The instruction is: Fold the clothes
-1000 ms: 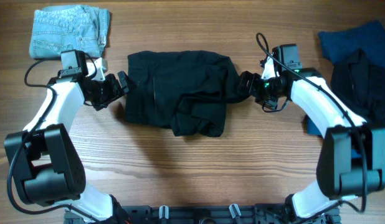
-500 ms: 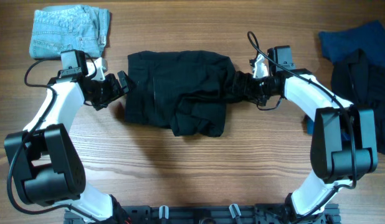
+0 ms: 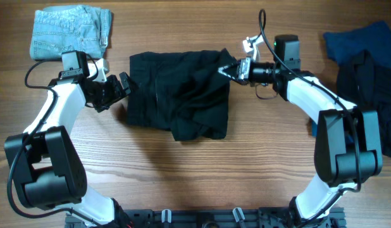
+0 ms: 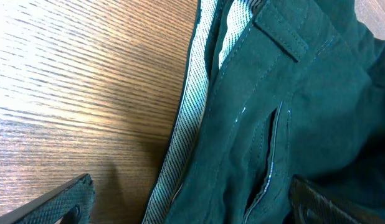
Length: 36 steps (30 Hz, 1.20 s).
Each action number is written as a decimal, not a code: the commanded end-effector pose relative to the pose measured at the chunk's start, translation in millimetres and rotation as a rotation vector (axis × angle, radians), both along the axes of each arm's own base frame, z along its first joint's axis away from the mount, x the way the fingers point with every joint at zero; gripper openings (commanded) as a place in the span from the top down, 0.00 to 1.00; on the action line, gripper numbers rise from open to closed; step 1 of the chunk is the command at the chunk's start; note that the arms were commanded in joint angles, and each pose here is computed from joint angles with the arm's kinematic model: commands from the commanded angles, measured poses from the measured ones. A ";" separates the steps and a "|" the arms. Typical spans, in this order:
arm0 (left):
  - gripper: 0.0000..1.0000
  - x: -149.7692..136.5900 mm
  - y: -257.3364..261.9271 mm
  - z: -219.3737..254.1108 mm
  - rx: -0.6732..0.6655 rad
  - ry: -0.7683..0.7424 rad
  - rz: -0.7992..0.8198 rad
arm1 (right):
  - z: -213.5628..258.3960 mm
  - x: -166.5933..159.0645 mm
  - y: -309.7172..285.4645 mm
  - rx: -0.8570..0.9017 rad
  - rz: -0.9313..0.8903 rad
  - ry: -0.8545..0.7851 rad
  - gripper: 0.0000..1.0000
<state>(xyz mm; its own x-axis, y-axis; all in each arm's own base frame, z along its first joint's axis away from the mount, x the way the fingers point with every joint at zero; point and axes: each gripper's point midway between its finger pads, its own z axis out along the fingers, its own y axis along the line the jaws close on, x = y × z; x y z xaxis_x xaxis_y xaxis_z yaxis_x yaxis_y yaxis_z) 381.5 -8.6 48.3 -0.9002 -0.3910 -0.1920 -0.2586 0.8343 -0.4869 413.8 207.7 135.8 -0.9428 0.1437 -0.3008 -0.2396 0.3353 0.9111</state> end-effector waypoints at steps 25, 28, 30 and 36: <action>0.00 -2.1 3.6 3.6 0.006 -0.003 0.011 | -59.6 -40.4 79.2 -0.310 0.002 0.082 0.05; 0.00 -2.0 3.6 3.7 0.006 -0.004 0.011 | -59.9 -40.0 72.9 -0.378 0.010 0.062 0.04; 0.00 -2.1 3.6 3.5 0.006 -0.003 0.011 | -50.1 -37.9 67.4 -0.430 0.012 0.024 0.04; 0.00 -1.9 3.6 3.6 0.006 -0.004 0.011 | -6.5 -40.9 48.6 -0.563 0.024 -0.087 0.01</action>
